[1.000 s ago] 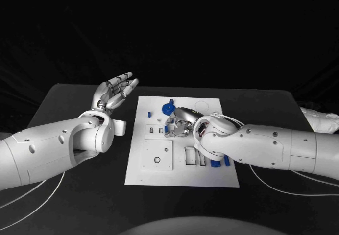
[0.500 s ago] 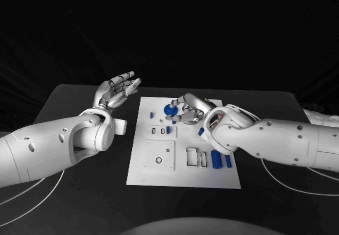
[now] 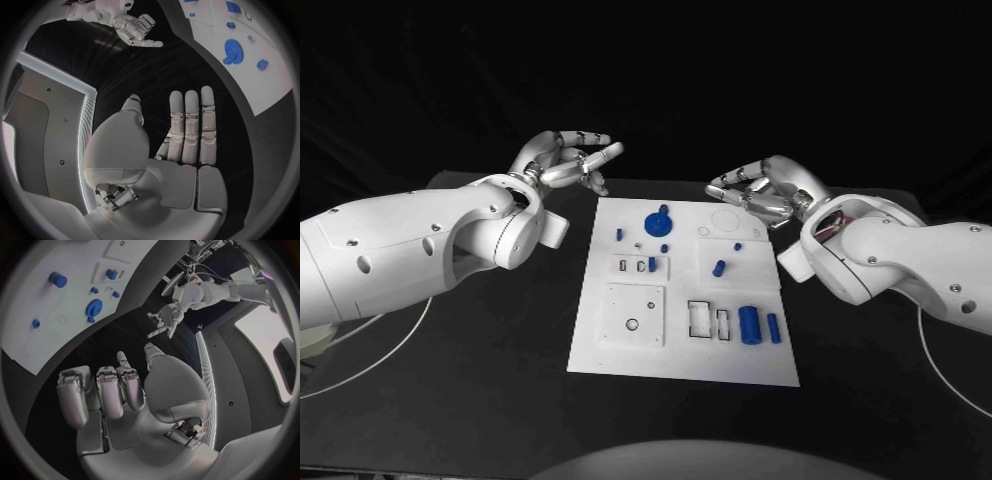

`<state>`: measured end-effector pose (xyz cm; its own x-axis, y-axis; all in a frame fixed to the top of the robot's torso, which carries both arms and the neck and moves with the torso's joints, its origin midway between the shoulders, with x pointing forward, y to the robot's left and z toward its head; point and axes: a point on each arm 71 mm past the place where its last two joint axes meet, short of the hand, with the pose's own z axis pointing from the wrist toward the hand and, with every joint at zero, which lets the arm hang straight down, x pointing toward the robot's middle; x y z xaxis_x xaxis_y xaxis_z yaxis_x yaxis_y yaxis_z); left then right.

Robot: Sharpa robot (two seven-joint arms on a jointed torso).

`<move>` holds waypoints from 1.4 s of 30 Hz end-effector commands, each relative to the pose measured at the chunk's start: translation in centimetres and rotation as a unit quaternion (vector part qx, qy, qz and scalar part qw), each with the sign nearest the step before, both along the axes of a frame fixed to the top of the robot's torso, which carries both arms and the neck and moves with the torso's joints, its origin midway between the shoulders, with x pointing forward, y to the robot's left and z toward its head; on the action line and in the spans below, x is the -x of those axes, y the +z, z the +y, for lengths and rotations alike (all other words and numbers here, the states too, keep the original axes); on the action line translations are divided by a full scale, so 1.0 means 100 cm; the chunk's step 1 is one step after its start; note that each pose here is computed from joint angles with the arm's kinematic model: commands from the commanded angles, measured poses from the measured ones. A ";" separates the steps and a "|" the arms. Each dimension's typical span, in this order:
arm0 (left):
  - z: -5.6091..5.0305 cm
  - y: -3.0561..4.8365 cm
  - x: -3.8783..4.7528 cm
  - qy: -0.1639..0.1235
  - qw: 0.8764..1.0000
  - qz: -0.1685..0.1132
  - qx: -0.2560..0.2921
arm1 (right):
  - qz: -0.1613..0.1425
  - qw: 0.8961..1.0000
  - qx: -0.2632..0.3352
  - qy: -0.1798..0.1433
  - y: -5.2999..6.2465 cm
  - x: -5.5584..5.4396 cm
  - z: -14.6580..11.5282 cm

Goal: Assemble the parts on the task board

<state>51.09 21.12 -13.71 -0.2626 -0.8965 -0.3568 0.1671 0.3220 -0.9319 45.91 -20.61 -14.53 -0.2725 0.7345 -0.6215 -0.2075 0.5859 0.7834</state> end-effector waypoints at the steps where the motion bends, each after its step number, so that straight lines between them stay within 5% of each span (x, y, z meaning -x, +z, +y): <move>1: -0.008 -0.0085 0.0005 -0.041 0.989 0.069 -0.122 | 0.064 0.996 -0.065 0.014 -0.006 0.002 -0.003; 14: -0.030 -0.0344 0.0079 -0.112 0.930 0.164 -0.310 | 0.121 0.990 -0.076 0.004 -0.030 0.002 -0.016; 25: -0.047 -0.0449 0.0189 -0.131 0.885 0.213 -0.393 | 0.135 0.988 -0.071 -0.003 -0.044 -0.004 -0.021; 32: -0.054 -0.0492 0.0197 -0.128 0.863 0.241 -0.426 | 0.147 0.987 -0.066 -0.004 -0.050 -0.006 -0.021; 42: -0.067 -0.0528 0.0140 -0.118 0.850 0.267 -0.439 | 0.162 0.985 -0.060 -0.005 -0.055 -0.008 -0.022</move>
<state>49.79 14.37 -18.87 -0.7083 -0.2739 -0.6506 -0.0269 0.9315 -0.3628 46.76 -22.89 -19.76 -0.4063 0.8114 -0.4201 0.0568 0.4813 0.8747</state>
